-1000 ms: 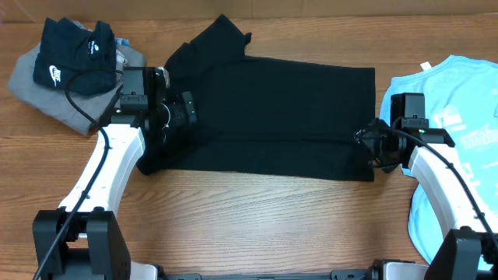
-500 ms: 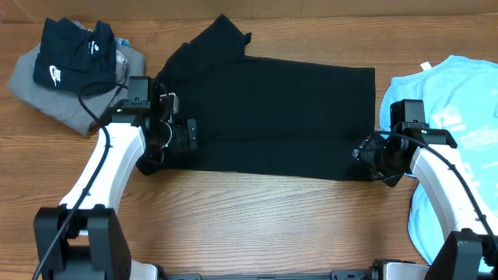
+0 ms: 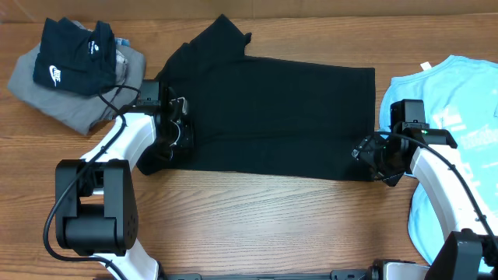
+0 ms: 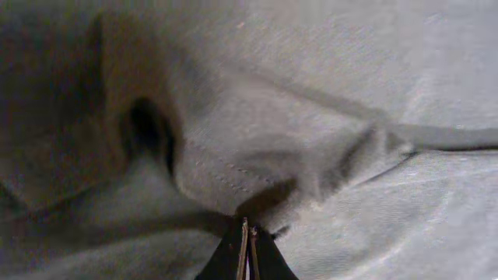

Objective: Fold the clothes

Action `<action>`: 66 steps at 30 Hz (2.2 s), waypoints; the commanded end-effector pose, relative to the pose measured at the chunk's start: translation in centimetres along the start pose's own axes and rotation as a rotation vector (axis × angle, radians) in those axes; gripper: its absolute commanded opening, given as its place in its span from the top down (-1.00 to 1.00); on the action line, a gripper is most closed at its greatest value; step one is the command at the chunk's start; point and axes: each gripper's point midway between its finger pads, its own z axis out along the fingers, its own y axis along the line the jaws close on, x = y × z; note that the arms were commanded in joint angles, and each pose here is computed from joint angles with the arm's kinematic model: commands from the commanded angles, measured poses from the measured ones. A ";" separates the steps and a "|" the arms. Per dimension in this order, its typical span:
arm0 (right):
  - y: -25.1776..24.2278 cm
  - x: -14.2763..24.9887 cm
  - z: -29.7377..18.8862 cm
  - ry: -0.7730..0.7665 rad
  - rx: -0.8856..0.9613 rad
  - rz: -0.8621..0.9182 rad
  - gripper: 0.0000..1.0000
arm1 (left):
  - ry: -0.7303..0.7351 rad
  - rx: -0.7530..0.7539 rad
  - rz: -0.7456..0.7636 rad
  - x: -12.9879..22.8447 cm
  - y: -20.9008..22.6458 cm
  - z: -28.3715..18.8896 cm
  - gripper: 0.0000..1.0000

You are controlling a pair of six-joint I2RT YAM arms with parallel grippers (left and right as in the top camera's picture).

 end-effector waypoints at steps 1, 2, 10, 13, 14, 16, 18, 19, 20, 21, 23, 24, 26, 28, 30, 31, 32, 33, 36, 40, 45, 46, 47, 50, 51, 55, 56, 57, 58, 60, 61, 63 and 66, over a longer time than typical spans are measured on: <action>0.6 -0.8 -1.1 -0.038 -0.028 -0.008 -0.48 | -0.034 0.082 0.026 -1.8 -1.9 -0.8 0.92; 0.6 -0.8 -1.1 -0.040 -0.029 -0.008 -0.48 | -0.047 0.083 0.031 -2.4 -2.1 -1.2 0.92; 0.7 -1.0 -1.1 -0.049 -0.036 -0.010 -0.48 | -0.223 0.107 0.096 -8.2 -4.1 -4.4 0.92; 0.7 -1.0 -1.1 -0.046 -0.034 -0.010 -0.49 | -0.267 0.123 0.121 -9.9 -5.1 -5.9 0.92; 0.7 -1.0 -1.1 -0.046 -0.033 -0.010 -0.49 | -0.268 0.127 0.128 -10.0 -5.4 -6.4 0.92; 0.7 -1.0 -1.1 -0.046 -0.033 -0.009 -0.49 | -0.229 0.117 0.143 -9.4 -5.4 -6.9 0.73; 0.7 -0.9 -1.1 -0.044 -0.032 -0.009 -0.50 | -0.157 0.091 0.136 -7.8 -4.9 -6.8 -0.02; 0.6 -0.9 -1.1 -0.043 -0.031 -0.009 -0.50 | -0.114 0.079 0.120 -6.7 -4.6 -6.7 -0.34; 0.6 -0.9 -1.1 -0.043 -0.031 -0.009 -0.49 | -0.072 0.073 0.104 -5.7 -4.3 -6.4 -0.54; 0.6 -0.9 -1.1 -0.043 -0.031 -0.009 -0.50 | -0.029 0.068 0.088 -4.6 -4.0 -6.0 -1.00; 0.7 -1.0 -1.1 -0.047 -0.034 -0.010 -0.50 | 0.029 0.061 0.066 -3.0 -3.4 -5.2 -0.99; 0.7 -1.0 -1.1 -0.048 -0.035 -0.009 -0.50 | 0.049 0.057 0.059 -2.4 -3.1 -4.8 -1.00; 0.8 -1.1 -1.1 -0.051 -0.037 -0.010 -0.50 | 0.067 0.055 0.052 -1.5 -2.7 -3.8 -0.91; 0.8 -1.1 -1.1 -0.052 -0.038 -0.010 -0.51 | 0.068 0.054 0.044 -1.1 -2.3 -2.9 -0.39; 0.8 -1.1 -1.1 -0.052 -0.038 -0.010 -0.50 | 0.062 0.053 0.034 -1.0 -2.0 -2.2 -0.03; 0.8 -1.1 -1.1 -0.052 -0.038 -0.010 -0.50 | 0.059 0.046 0.035 -1.0 -1.8 -1.9 0.09; 0.8 -1.1 -1.1 -0.051 -0.037 -0.010 -0.50 | 0.061 0.030 0.035 -0.8 -1.4 -1.7 0.07; 0.8 -1.0 -1.1 -0.049 -0.036 -0.010 -0.51 | 0.065 0.017 0.033 -0.7 -1.1 -1.4 0.01; 0.8 -1.0 -1.1 -0.049 -0.036 -0.010 -0.50 | 0.084 0.006 0.027 -0.2 -0.6 -0.8 -0.07; 0.8 -1.1 -1.1 -0.050 -0.037 -0.010 -0.51 | 0.083 0.002 0.028 -0.5 -0.3 0.1 -0.12; 0.7 -1.0 -1.1 -0.049 -0.036 -0.010 -0.50 | 0.113 0.028 0.016 -0.1 -0.3 1.4 0.60; 0.7 -1.0 -1.1 -0.049 -0.035 -0.010 -0.51 | 0.108 0.034 0.018 -0.2 -0.4 1.5 0.74; 0.7 -1.0 -1.1 -0.049 -0.036 -0.010 -0.51 | 0.101 0.042 0.021 -0.4 -0.6 1.4 0.92; 0.7 -1.0 -1.1 -0.049 -0.036 -0.010 -0.51 | 0.080 0.073 0.019 -1.3 -1.4 1.0 0.92; 0.7 -1.0 -1.1 -0.049 -0.036 -0.010 -0.51 | 0.069 0.077 0.017 -1.8 -1.6 0.8 0.92; 0.7 -1.0 -1.1 -0.049 -0.036 -0.010 -0.50 | 0.019 0.113 0.035 -4.0 -2.9 -0.7 0.92; 0.7 -1.0 -1.1 -0.049 -0.036 -0.010 -0.50 | 0.001 0.130 0.044 -4.7 -3.5 -1.2 0.92; 0.8 -1.1 -1.1 -0.050 -0.036 -0.010 -0.51 | -0.017 0.146 0.053 -5.4 -4.0 -1.7 0.91; 0.8 -1.1 -1.1 -0.051 -0.037 -0.010 -0.51 | -0.035 0.158 0.063 -6.1 -4.5 -2.1 0.92; 0.8 -1.2 -1.1 -0.055 -0.040 -0.011 -0.51 | -0.066 0.162 0.084 -7.2 -5.1 -2.8 0.92; 0.9 -1.2 -1.1 -0.056 -0.040 -0.011 -0.51 | -0.083 0.164 0.097 -7.6 -5.4 -3.0 0.92; 0.9 -1.2 -1.1 -0.055 -0.040 -0.011 -0.51 | -0.106 0.166 0.116 -8.2 -5.9 -2.9 0.91; 0.9 -1.2 -1.1 -0.055 -0.040 -0.011 -0.51 | -0.123 0.176 0.153 -8.4 -7.1 -2.6 0.85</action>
